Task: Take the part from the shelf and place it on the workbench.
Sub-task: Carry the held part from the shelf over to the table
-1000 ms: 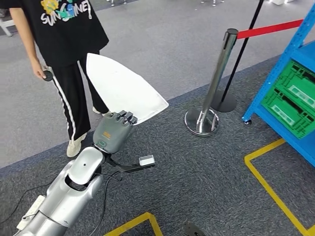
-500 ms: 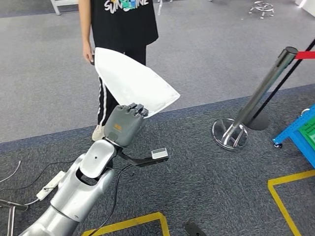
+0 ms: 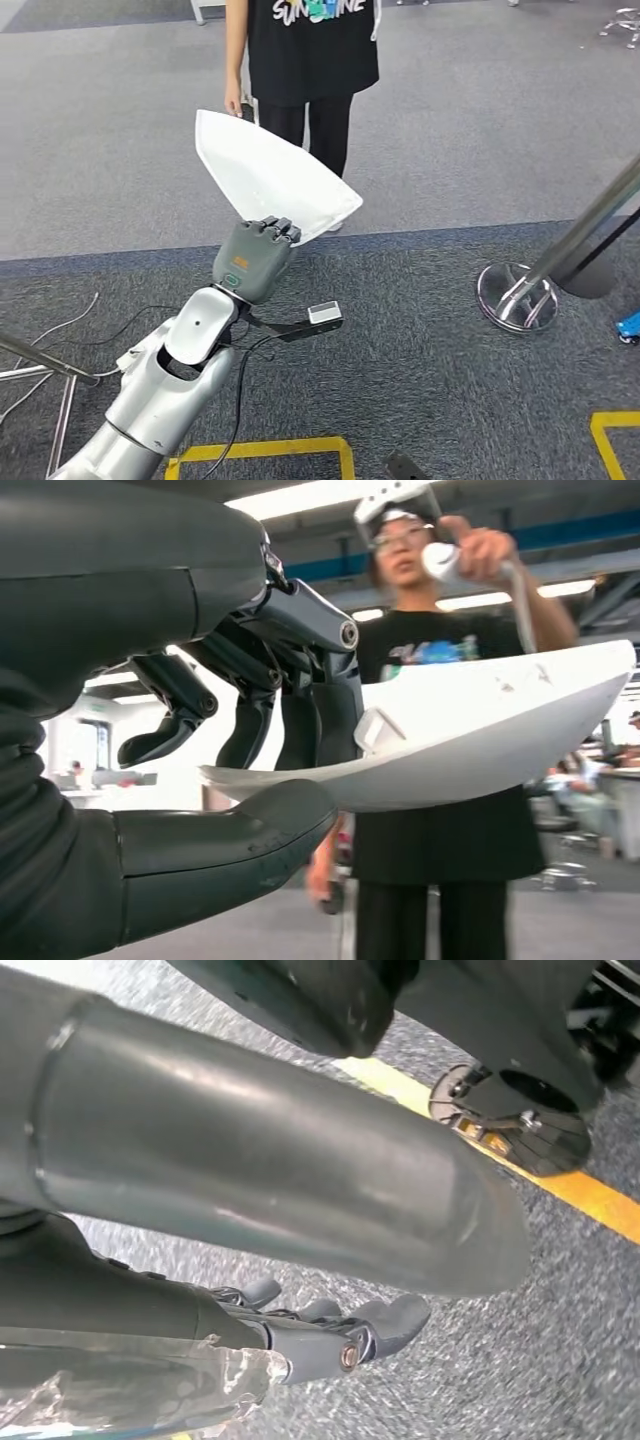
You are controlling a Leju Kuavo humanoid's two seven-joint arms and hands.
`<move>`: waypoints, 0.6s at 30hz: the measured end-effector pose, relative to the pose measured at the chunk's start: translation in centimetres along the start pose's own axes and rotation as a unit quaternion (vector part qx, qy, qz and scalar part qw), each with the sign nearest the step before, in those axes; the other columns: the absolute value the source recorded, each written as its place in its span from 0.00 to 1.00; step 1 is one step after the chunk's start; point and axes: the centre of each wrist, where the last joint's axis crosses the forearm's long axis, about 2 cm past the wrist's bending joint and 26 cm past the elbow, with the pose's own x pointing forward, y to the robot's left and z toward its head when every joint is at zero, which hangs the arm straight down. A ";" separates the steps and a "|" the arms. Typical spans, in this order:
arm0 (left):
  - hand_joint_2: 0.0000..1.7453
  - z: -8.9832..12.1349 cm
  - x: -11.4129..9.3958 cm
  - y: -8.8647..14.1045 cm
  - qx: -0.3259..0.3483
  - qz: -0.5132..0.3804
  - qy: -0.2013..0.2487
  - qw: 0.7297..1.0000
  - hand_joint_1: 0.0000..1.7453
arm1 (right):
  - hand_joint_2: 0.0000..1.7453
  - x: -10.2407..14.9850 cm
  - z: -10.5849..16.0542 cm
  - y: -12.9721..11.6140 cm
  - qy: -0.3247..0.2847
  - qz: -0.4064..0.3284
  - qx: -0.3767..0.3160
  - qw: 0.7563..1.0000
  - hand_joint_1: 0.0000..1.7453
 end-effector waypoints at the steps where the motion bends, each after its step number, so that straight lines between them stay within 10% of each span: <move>1: 1.00 0.3 -0.2 -0.2 -0.003 -0.001 0.001 1.000 1.00 | 0.00 -0.1 0.0 0.1 0.002 0.001 0.001 1.000 0.00; 18: 1.00 2.4 -1.6 -0.4 -0.010 -0.005 0.025 1.000 1.00 | 0.00 0.1 0.2 1.0 0.006 0.010 0.003 1.000 0.00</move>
